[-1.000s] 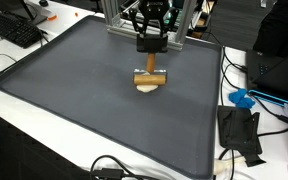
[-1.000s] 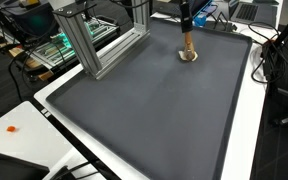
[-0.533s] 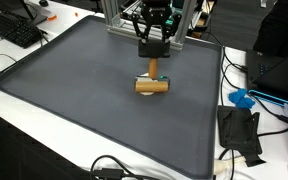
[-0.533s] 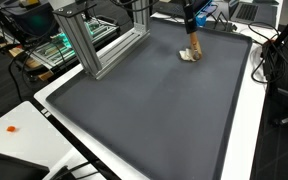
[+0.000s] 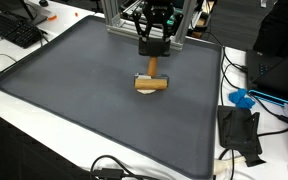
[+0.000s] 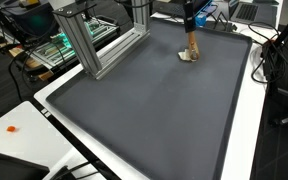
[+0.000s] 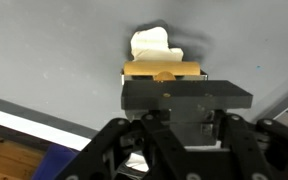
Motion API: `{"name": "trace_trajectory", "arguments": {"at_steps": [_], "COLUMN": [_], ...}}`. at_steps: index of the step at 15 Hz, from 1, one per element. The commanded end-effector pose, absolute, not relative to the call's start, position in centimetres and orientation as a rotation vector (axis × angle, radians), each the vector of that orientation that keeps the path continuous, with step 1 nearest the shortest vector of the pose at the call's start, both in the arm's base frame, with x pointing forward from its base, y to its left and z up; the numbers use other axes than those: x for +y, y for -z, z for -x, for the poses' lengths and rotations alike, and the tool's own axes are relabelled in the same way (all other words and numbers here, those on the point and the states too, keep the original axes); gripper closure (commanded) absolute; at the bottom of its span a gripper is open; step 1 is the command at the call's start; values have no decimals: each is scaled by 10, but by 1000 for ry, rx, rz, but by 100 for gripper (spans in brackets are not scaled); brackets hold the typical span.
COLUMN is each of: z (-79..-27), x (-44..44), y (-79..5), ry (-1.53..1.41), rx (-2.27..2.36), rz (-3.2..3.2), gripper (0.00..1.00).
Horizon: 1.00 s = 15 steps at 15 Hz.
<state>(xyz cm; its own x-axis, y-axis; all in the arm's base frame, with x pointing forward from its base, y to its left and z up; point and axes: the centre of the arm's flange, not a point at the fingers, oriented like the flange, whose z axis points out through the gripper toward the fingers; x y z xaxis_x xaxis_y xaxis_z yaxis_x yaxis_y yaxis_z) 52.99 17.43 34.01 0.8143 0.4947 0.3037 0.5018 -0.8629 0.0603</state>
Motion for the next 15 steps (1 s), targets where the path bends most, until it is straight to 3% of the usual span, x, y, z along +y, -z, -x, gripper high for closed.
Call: {"name": "trace_trajectory", "arguments": {"at_steps": [1, 15], "z": [-516, -504], "x": [161, 142], "y": [-306, -304], "ry": [276, 140], "rx": [-826, -839], "rz": [3031, 3070], "gripper": [77, 77]}}
